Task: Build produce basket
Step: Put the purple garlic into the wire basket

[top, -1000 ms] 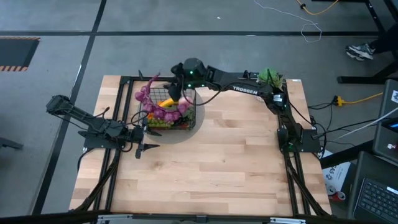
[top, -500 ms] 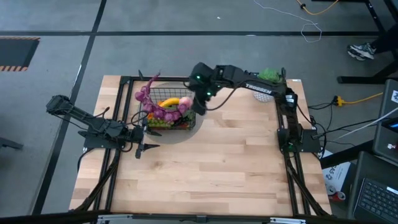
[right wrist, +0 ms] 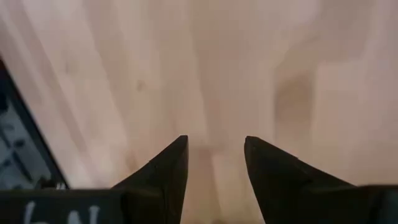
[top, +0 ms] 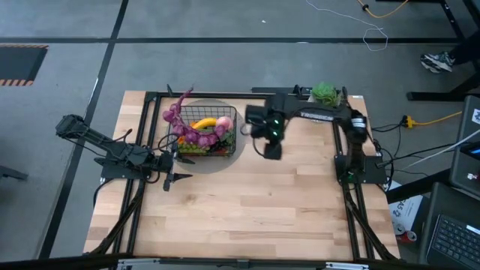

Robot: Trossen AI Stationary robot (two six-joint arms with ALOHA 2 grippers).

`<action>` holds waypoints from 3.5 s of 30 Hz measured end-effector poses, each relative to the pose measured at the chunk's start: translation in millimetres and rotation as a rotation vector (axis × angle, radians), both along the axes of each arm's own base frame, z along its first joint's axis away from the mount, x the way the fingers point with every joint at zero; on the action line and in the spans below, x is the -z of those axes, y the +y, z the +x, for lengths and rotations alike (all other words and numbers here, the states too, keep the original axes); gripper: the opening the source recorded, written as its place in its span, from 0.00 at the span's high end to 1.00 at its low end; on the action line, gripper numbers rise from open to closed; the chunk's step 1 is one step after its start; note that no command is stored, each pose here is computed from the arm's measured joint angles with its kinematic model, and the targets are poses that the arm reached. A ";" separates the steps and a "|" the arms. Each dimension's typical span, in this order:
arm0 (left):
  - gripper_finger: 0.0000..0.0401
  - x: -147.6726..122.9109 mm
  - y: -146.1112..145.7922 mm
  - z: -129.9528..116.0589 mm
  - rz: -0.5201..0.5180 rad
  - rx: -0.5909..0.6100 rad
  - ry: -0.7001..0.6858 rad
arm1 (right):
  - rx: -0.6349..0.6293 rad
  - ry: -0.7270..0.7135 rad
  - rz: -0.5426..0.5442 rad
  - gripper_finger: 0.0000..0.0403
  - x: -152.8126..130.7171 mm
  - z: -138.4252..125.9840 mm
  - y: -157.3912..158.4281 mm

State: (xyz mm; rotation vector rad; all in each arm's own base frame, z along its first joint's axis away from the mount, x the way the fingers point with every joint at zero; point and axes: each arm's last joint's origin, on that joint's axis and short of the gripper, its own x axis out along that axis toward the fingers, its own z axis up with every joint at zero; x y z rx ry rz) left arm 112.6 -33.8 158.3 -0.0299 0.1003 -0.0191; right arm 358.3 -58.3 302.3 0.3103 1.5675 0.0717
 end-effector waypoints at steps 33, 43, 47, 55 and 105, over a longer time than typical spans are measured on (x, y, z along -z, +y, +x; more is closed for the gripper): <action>0.44 0.0 0.0 0.0 0.000 0.000 0.000 | 0.509 -1.065 0.009 0.61 142.1 -220.1 82.7; 0.44 0.0 0.0 0.0 0.000 0.000 0.000 | 0.237 -1.369 -0.143 0.61 152.7 -225.9 82.2; 0.44 0.0 0.0 0.0 0.000 0.000 0.000 | 0.120 -1.417 -0.149 0.61 150.0 -228.6 83.5; 0.44 0.0 0.0 0.0 0.000 0.000 0.000 | 0.032 -1.479 -0.208 0.61 144.1 -234.1 82.6; 0.44 -1.6 -0.1 0.2 -0.007 0.000 -0.016 | 0.008 -1.587 -0.170 0.61 135.9 -261.1 70.9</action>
